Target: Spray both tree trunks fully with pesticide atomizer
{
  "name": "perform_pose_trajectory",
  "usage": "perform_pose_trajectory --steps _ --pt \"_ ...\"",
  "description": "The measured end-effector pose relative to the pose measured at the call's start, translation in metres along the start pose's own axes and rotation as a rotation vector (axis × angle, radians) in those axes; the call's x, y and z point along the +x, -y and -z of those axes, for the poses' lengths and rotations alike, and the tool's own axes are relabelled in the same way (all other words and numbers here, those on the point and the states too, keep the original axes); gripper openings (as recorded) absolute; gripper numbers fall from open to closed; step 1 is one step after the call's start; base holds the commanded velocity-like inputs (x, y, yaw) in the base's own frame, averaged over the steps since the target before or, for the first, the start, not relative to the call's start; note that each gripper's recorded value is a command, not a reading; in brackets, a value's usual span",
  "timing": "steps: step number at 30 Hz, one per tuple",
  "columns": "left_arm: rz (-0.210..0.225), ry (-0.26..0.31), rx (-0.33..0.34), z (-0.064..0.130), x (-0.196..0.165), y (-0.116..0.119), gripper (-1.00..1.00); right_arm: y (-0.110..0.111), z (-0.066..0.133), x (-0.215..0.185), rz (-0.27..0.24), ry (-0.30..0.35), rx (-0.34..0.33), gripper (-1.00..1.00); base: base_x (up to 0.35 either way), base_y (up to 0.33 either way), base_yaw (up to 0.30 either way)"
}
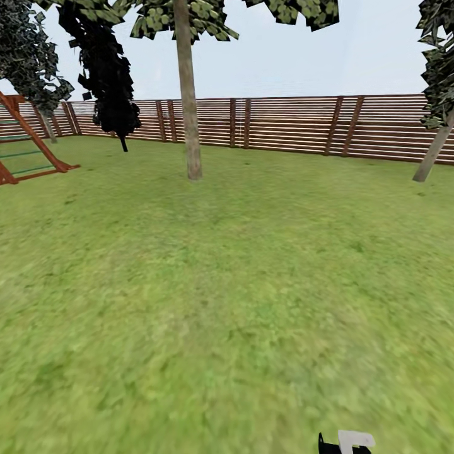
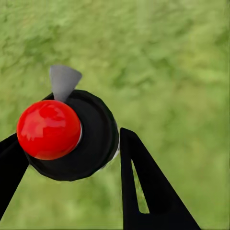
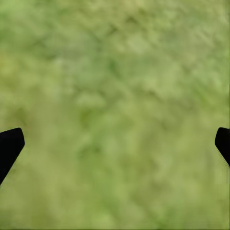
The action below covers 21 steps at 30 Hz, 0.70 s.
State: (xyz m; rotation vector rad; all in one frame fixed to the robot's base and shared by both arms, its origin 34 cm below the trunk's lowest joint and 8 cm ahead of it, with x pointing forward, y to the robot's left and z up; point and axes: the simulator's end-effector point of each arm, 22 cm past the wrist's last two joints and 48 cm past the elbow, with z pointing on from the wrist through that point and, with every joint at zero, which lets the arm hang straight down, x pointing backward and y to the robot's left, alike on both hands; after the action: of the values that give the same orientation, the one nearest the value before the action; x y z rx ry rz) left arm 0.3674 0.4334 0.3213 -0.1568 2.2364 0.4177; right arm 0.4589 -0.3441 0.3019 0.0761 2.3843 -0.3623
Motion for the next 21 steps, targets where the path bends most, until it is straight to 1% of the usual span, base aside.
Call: perform_pose_trajectory --steps 8,21 --pt "0.000 0.000 0.000 0.0001 0.0001 0.0000 -1.00 0.0000 0.0000 0.0000 0.000 0.000 0.000 1.00 0.340 0.014 0.000" --pt "0.000 0.000 0.000 0.0001 0.0002 -0.0001 -1.00 -0.0001 0.0000 0.0000 0.000 0.000 0.000 1.00 0.340 0.106 0.000"
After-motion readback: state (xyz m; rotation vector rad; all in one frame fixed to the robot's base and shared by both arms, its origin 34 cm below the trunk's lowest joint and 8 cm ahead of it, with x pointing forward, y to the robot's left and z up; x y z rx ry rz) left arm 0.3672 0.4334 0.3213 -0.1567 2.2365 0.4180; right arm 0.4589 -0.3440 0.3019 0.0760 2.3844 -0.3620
